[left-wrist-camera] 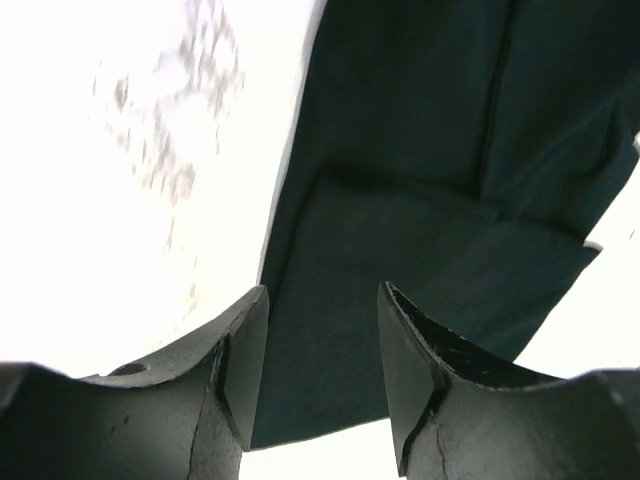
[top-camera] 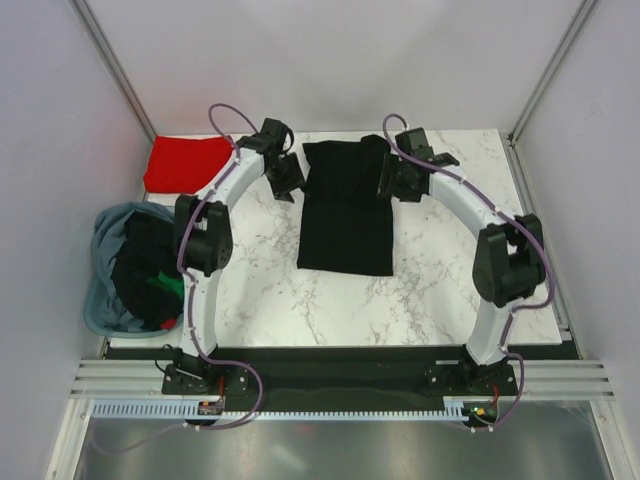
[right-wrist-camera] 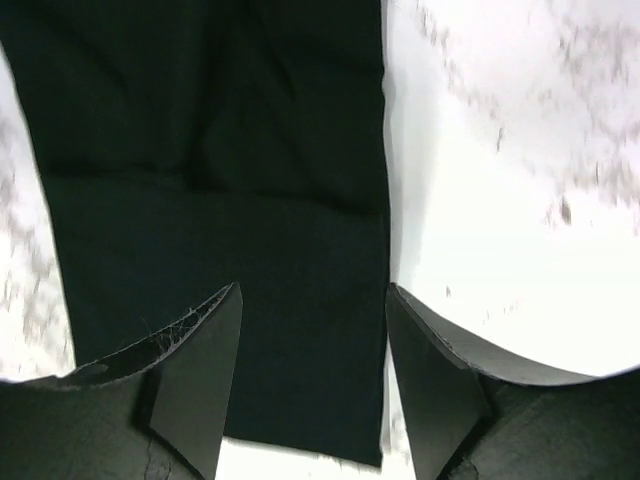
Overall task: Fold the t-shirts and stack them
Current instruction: Fold the tshirt
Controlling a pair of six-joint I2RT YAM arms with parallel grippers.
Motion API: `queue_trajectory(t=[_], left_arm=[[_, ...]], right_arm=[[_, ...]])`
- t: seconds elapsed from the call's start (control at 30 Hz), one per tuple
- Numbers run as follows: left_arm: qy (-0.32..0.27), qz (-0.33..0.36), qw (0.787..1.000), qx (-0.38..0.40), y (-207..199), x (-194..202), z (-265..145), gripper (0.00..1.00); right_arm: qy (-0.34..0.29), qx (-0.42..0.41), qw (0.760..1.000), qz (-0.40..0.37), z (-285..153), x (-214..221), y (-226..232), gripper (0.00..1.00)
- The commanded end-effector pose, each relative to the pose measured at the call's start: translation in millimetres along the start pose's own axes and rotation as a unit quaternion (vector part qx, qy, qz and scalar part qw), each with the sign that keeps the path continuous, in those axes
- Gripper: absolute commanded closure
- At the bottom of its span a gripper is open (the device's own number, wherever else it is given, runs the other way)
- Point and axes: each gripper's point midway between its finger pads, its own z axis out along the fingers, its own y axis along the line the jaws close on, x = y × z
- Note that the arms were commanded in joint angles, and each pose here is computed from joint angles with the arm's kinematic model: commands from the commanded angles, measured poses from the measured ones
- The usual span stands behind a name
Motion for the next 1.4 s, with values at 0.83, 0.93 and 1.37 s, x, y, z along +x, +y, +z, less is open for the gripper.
queue_trajectory(t=[0.83, 0.93, 1.37], left_arm=[[0.022, 0.001, 0.998, 0.061, 47.3, 159.8, -52.6, 0.41], [0.024, 0.0, 0.997, 0.07, 45.9, 160.8, -46.6, 0.41], [0.048, 0.0, 0.997, 0.059, 51.6, 186.7, -12.9, 0.49]], right_arm=[[0.129, -0.133, 0.982, 0.025, -18.9, 203.5, -31.8, 0.39], [0.131, -0.128, 0.983, 0.022, -17.1, 207.2, -37.0, 0.47], [0.139, -0.12, 0.983, 0.022, -11.7, 211.6, -50.0, 0.64]])
